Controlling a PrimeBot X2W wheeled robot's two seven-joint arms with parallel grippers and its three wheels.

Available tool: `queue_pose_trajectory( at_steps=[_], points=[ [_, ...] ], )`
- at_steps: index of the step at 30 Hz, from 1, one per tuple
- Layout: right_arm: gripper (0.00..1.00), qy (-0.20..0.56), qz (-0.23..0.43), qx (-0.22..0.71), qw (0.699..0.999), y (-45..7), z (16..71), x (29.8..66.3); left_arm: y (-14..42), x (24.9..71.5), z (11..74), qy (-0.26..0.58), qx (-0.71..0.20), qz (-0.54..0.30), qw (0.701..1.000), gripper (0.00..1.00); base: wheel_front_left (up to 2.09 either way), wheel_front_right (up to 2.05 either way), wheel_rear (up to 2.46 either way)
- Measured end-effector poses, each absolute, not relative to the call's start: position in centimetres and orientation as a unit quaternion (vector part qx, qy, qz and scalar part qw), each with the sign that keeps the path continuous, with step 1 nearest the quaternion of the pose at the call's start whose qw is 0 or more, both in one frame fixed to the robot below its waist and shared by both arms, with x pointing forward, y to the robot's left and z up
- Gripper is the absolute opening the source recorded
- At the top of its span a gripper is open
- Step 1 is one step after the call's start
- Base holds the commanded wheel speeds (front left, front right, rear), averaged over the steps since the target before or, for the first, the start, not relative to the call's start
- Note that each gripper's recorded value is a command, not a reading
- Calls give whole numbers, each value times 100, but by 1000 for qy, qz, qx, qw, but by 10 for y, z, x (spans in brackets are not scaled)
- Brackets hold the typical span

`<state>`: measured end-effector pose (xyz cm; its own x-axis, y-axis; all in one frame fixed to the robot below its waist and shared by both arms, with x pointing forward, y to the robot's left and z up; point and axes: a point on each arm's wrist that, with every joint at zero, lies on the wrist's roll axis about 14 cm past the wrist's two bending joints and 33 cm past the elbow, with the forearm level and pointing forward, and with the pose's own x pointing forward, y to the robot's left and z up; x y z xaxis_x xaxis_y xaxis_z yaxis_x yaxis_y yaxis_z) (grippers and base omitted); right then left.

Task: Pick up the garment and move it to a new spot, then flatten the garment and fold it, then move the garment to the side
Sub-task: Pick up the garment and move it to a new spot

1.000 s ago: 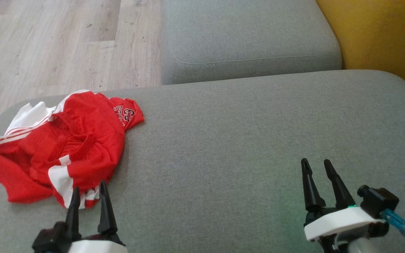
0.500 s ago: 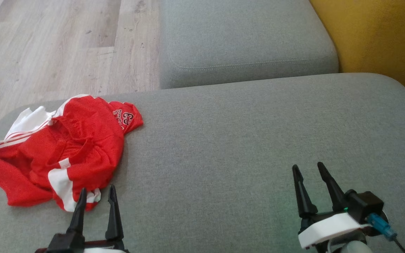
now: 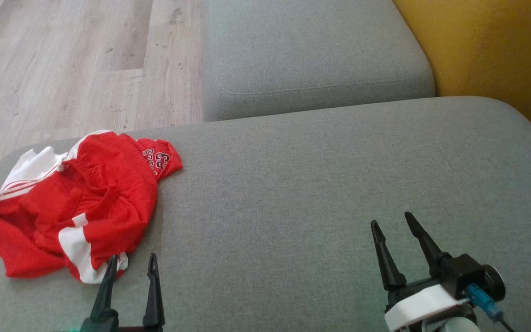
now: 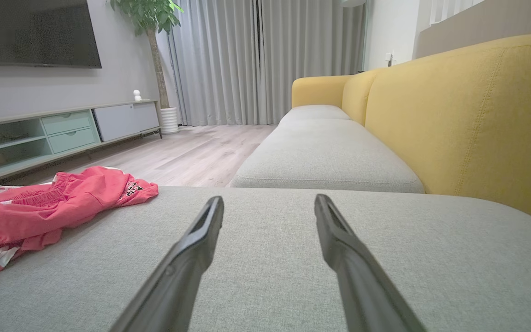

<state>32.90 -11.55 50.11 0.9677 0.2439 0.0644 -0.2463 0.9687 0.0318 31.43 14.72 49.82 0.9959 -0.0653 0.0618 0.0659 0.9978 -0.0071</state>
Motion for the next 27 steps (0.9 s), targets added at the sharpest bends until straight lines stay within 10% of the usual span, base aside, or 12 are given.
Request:
queue_pose_trajectory(
  at_steps=[27],
  points=[
    [100,-24,136,20,990,-108,497,329,157,309,487,-14,-4,-16,1000,100,0,0,0]
  ],
)
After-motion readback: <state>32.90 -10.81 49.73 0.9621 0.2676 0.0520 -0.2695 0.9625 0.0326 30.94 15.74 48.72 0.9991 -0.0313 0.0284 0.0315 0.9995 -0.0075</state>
